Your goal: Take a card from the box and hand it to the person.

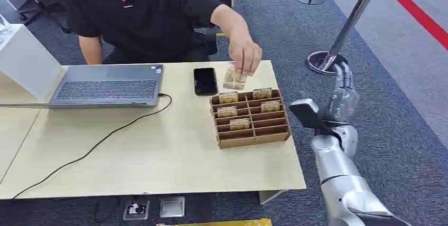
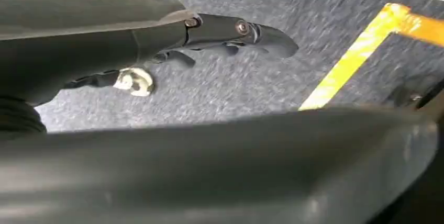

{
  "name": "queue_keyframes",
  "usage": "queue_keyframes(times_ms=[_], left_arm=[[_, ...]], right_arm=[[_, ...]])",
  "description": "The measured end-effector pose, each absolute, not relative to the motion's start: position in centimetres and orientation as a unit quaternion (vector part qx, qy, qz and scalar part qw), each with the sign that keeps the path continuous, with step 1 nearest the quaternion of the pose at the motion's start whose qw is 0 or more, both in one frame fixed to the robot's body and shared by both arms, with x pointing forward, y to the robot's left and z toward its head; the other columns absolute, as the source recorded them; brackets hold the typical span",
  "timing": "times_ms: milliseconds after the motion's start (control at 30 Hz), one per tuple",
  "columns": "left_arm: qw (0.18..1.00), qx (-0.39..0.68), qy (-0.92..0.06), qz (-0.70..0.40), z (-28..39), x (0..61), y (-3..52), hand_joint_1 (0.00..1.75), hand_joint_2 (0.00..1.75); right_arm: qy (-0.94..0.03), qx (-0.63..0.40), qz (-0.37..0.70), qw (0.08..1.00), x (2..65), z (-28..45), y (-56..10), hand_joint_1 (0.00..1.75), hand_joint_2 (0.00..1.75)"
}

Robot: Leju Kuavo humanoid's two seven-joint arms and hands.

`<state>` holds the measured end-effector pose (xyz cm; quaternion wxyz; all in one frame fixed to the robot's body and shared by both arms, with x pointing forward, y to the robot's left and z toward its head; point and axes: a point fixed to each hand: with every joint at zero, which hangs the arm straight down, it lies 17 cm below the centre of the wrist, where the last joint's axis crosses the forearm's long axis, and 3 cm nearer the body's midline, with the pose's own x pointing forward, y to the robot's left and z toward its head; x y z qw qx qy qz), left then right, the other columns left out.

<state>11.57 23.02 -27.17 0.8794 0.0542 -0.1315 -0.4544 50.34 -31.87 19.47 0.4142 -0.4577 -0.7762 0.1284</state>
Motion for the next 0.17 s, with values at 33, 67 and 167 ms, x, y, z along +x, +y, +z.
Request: queue_keyframes(times_ms=[33, 67, 167], left_arm=[[0.88, 0.054, -0.13, -0.454, -27.2, 11.3, 23.1, 0.0, 0.0], [0.88, 0.054, -0.128, -0.454, -27.3, 11.1, 23.2, 0.0, 0.0], [0.881, 0.054, -0.125, -0.452, -27.4, 10.6, 23.3, 0.0, 0.0]], right_arm=[[-0.762, -0.469, 0.129, 0.427, 49.9, 18.2, -33.4, 0.0, 0.0], [-0.739, -0.488, 0.13, 0.445, 49.3, 16.6, -35.8, 0.0, 0.0], [-0.673, -0.531, 0.137, 0.497, 47.1, 12.1, -41.3, 0.0, 0.0]])
